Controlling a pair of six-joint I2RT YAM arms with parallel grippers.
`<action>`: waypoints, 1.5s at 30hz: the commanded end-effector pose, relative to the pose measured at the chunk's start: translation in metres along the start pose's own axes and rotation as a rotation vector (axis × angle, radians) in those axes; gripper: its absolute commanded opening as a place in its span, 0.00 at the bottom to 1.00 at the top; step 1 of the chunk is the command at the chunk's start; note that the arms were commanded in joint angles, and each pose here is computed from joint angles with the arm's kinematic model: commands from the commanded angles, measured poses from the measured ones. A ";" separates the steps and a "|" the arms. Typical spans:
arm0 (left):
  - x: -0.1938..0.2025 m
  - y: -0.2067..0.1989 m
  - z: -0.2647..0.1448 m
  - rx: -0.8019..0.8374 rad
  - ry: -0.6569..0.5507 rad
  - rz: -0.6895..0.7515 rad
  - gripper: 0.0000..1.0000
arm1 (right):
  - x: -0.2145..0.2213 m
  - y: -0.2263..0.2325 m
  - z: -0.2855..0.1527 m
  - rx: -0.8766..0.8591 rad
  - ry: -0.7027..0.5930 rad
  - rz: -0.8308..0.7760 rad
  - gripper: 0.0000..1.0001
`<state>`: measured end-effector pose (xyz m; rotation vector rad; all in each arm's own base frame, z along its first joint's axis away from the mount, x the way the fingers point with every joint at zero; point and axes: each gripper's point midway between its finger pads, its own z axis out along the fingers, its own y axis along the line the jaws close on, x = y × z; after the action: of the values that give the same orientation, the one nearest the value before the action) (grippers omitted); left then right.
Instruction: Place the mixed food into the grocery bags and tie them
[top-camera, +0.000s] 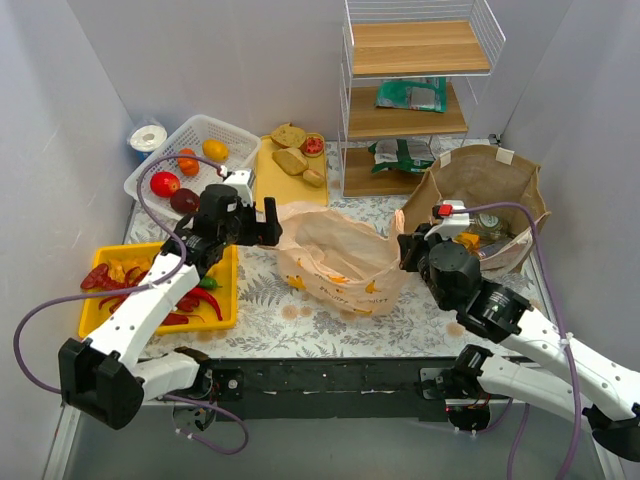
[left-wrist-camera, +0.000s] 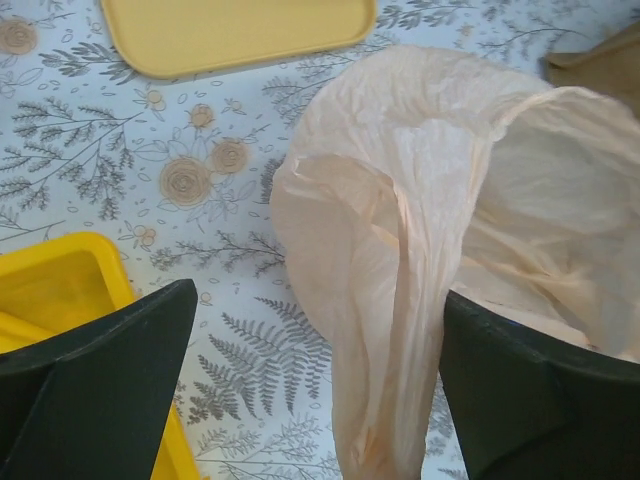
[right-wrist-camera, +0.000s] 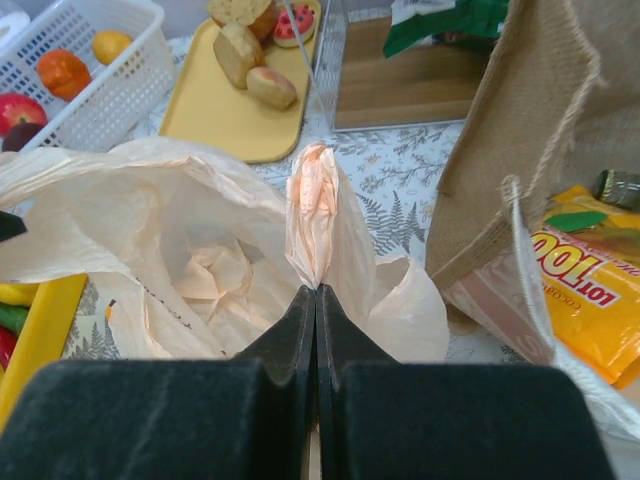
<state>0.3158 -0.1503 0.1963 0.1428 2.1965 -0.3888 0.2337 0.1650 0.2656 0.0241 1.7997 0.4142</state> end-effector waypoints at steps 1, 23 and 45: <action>-0.027 -0.021 -0.043 0.105 -0.074 -0.056 0.98 | 0.000 0.014 0.006 -0.052 -0.024 0.064 0.01; 0.057 0.202 -0.017 -0.560 0.014 -0.627 0.98 | 0.010 0.014 0.004 -0.087 -0.006 0.030 0.01; 0.055 0.190 -0.002 -0.383 0.011 -0.526 0.35 | 0.017 0.020 0.003 -0.100 0.043 0.035 0.01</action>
<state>0.3135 0.0420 0.0643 -0.8005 2.3874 -0.1273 0.2266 0.1847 0.2443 -0.0483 1.8396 0.5042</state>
